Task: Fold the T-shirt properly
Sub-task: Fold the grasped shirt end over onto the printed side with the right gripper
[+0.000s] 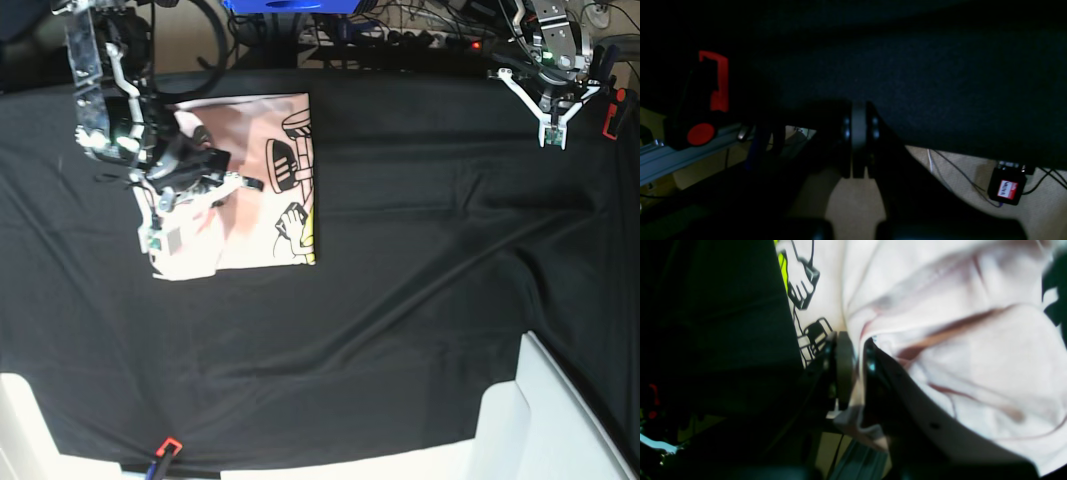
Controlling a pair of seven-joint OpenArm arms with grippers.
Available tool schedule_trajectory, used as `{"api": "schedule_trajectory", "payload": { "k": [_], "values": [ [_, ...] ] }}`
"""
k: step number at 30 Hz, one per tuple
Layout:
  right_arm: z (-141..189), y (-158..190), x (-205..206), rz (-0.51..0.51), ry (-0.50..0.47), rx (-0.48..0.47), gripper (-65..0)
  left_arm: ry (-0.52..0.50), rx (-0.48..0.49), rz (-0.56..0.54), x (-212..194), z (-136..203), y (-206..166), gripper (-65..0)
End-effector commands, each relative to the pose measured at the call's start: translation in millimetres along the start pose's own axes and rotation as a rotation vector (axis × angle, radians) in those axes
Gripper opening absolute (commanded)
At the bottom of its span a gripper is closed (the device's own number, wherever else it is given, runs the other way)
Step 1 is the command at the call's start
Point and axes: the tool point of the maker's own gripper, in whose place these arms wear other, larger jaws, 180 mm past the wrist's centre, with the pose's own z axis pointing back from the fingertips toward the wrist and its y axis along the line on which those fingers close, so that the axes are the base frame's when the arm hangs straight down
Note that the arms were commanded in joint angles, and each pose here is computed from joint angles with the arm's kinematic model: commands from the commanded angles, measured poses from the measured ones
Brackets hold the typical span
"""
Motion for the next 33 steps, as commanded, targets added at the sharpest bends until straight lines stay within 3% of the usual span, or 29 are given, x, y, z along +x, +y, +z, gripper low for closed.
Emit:
{"api": "schedule_trajectory", "payload": {
  "k": [1, 9, 17, 24, 30, 33],
  "values": [
    [0.4, 5.4, 8.8, 0.000, -0.034, 0.008, -65.0, -0.018, 0.025, -0.005, 4.7, 1.7, 9.4, -64.0],
    [-26.3, 10.4, -6.5, 0.020, -0.003, -0.022, -65.0, -0.018, 0.025, -0.005, 4.7, 1.7, 9.4, -64.0],
    [-31.2, 35.6, -4.2, -0.009, -0.011, 0.023, -63.1, -0.015, 0.024, -0.005, 3.5, 1.6, 9.1, -64.0],
    [-31.3, 41.1, -2.5, -0.011, -0.014, 0.036, -43.8, -0.009, 0.023, -0.009, -0.5, 2.4, 8.8, -64.0],
    [-28.8, 80.2, -22.5, 0.089, 0.020, 0.117, -22.9, -0.009, 0.024, -0.010, -0.4, 2.4, 9.4, -64.0],
    [-16.2, 99.7, -19.3, 0.123, -0.005, 0.171, -17.6, -0.009, 0.024, -0.010, -0.4, 2.4, 9.4, -64.0]
  ]
}}
